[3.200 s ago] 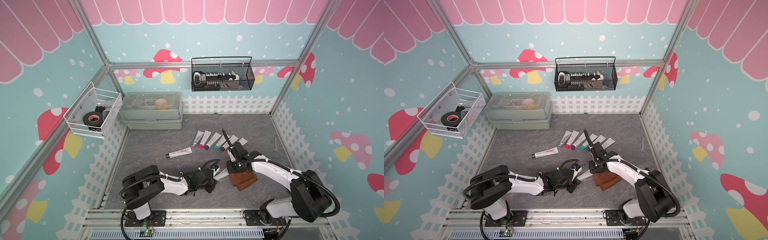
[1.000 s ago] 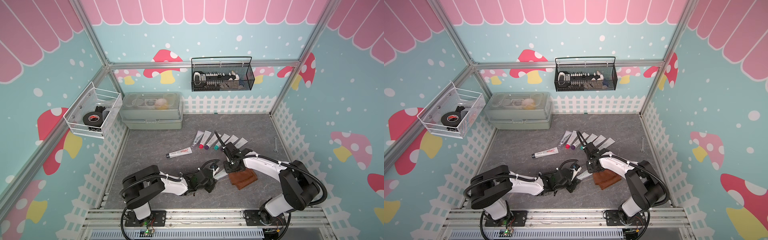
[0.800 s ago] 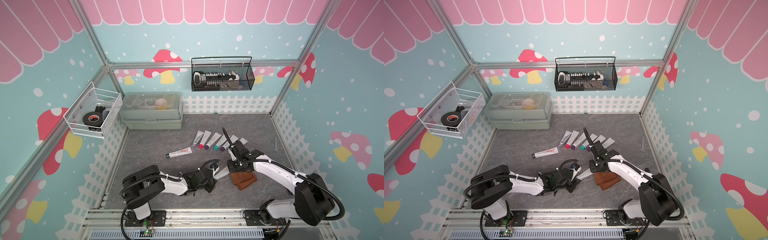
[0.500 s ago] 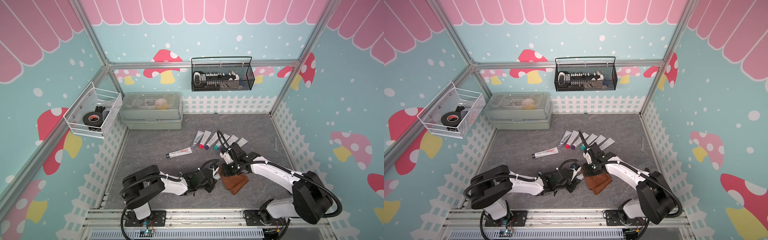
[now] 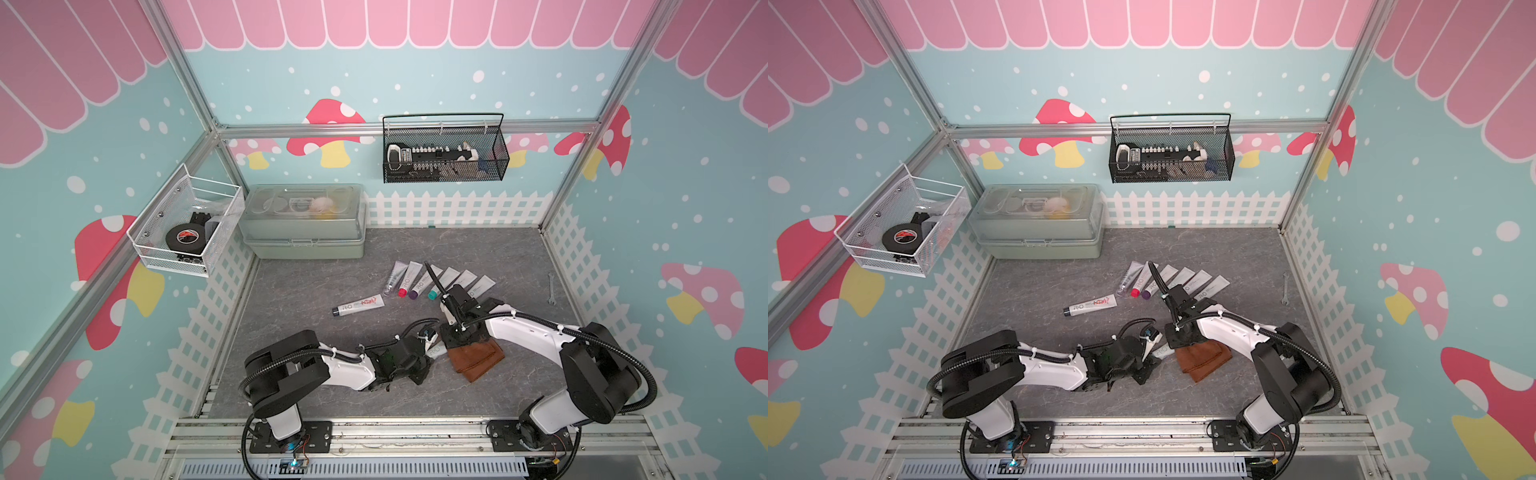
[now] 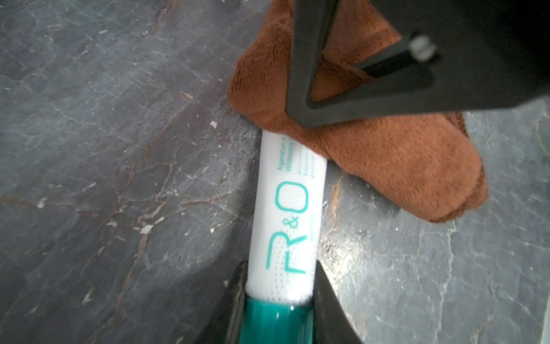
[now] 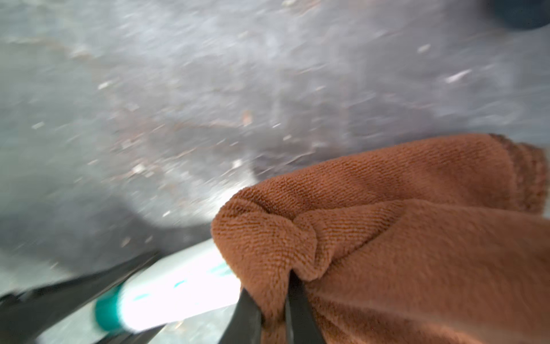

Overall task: Wipe the surface of the toothpaste tube
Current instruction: Wipe the dirt from the toothpaste tube.

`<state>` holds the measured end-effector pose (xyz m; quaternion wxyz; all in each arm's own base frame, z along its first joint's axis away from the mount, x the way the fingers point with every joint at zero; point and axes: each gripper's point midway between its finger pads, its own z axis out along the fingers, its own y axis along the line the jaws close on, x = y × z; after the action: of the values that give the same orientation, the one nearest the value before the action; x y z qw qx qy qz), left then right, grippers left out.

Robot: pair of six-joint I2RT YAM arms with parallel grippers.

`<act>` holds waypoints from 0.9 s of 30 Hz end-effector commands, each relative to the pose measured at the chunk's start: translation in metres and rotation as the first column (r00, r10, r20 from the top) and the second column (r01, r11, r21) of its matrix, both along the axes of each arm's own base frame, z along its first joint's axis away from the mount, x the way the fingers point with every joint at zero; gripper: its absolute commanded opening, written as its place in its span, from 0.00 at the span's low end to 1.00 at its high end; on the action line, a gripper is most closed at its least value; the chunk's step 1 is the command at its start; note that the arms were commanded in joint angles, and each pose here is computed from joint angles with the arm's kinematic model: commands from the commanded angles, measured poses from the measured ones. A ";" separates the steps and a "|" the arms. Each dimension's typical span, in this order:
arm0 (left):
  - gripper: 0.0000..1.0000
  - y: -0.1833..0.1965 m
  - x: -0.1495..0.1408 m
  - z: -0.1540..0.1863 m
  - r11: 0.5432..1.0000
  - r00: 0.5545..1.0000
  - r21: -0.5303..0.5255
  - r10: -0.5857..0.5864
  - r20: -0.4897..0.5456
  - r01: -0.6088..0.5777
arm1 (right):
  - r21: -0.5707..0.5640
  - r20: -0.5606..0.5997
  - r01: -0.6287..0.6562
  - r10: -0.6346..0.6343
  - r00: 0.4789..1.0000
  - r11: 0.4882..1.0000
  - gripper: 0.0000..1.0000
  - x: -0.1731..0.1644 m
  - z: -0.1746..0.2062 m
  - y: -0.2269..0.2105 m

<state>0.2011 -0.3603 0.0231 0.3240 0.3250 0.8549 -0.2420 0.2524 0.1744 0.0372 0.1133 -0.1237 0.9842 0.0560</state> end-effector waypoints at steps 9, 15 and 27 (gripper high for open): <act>0.24 0.012 -0.008 -0.019 0.998 0.999 0.060 0.012 -0.033 -0.010 | 0.032 -0.033 0.091 -0.090 0.995 0.995 0.11 -0.004 0.007 -0.041; 0.24 0.004 -0.013 -0.026 0.992 1.000 0.123 -0.015 -0.001 0.015 | 0.214 -0.097 0.000 0.021 0.995 0.977 0.12 -0.015 0.019 0.001; 0.24 0.004 -0.014 -0.029 0.988 1.000 0.152 -0.016 0.011 0.014 | -0.086 -0.177 -0.044 0.029 0.984 0.995 0.11 -0.024 -0.031 -0.022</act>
<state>0.1957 -0.3706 0.0212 0.3395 0.3414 0.8500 -0.2136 0.2417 0.1767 0.0383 0.0630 -0.1267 0.9839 0.1091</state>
